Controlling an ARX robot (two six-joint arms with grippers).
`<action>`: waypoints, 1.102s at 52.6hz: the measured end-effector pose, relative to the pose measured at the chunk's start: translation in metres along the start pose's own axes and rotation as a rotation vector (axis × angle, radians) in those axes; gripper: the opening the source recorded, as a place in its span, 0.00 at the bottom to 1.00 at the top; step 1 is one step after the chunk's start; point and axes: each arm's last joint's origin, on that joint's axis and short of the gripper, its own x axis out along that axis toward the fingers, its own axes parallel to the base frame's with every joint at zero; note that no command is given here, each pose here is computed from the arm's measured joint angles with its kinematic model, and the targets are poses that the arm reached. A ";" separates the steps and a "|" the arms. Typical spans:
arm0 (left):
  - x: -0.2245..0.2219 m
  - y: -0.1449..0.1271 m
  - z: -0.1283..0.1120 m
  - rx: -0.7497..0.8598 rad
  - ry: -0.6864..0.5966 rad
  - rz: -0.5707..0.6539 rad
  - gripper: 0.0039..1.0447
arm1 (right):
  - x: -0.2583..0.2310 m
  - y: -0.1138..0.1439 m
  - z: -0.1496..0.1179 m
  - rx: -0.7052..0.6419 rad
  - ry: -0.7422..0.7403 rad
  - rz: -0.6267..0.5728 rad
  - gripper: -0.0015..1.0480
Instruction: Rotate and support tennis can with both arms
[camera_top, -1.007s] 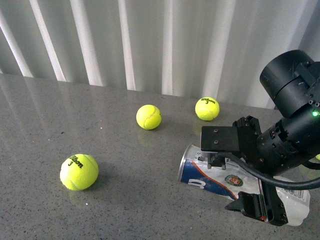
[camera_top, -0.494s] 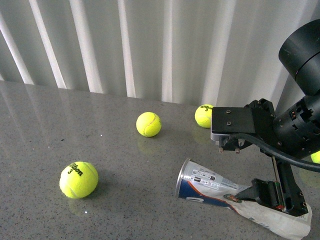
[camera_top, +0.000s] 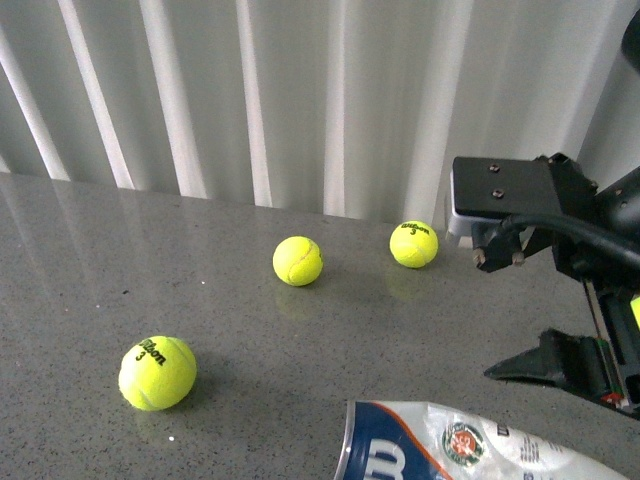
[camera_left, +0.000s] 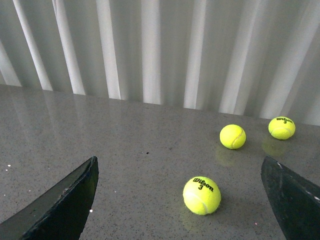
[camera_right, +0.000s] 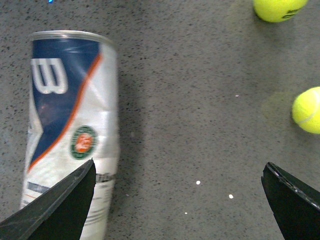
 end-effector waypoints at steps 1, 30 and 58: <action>0.000 0.000 0.000 0.000 0.000 0.000 0.94 | -0.003 -0.002 0.000 0.005 -0.008 -0.009 0.93; 0.000 0.000 0.000 0.000 0.000 0.000 0.94 | -0.139 -0.068 -0.004 0.438 -0.226 -1.105 0.93; 0.000 0.000 0.000 0.000 0.000 0.000 0.94 | -0.137 0.087 -0.051 0.928 -0.601 -1.071 0.22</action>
